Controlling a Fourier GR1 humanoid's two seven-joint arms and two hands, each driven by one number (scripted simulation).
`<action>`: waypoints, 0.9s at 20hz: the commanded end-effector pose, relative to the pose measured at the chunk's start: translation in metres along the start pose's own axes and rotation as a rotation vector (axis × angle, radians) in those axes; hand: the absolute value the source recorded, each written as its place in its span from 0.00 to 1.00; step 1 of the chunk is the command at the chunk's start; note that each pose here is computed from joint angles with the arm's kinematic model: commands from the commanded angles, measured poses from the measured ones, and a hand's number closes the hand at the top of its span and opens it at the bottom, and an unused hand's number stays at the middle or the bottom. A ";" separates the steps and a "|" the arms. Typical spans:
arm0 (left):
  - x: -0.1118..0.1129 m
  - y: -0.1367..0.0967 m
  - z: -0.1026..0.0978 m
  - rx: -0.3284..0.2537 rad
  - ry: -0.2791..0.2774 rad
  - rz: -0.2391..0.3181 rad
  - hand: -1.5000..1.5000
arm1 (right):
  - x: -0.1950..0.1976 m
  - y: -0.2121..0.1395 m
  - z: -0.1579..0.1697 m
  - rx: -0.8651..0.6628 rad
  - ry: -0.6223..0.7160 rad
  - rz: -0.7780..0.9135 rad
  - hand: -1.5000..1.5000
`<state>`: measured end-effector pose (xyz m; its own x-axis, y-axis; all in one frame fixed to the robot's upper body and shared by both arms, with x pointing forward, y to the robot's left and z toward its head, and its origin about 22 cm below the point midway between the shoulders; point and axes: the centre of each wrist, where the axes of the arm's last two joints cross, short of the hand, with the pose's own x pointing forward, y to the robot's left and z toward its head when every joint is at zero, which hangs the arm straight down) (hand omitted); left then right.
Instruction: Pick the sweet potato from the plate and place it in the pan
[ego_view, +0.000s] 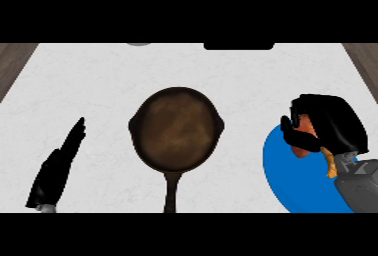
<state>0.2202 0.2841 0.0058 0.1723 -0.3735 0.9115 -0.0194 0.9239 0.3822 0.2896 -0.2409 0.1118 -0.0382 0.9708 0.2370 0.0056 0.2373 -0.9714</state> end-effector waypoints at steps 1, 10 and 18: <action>0.017 0.012 -0.006 0.001 0.006 0.004 0.50 | 0.031 -0.008 0.004 -0.180 -0.146 -0.002 1.00; 0.007 0.000 -0.007 0.002 -0.010 -0.001 0.50 | 0.109 0.006 -0.037 -0.110 -0.245 -0.195 1.00; 0.004 0.005 -0.008 -0.028 -0.010 0.007 0.50 | 0.188 0.036 -0.077 0.006 -0.240 -0.301 1.00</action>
<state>0.2296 0.2843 0.0103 0.1592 -0.3753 0.9131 -0.0004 0.9249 0.3802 0.3489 -0.0843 0.1349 -0.2797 0.8395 0.4659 0.0197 0.4902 -0.8714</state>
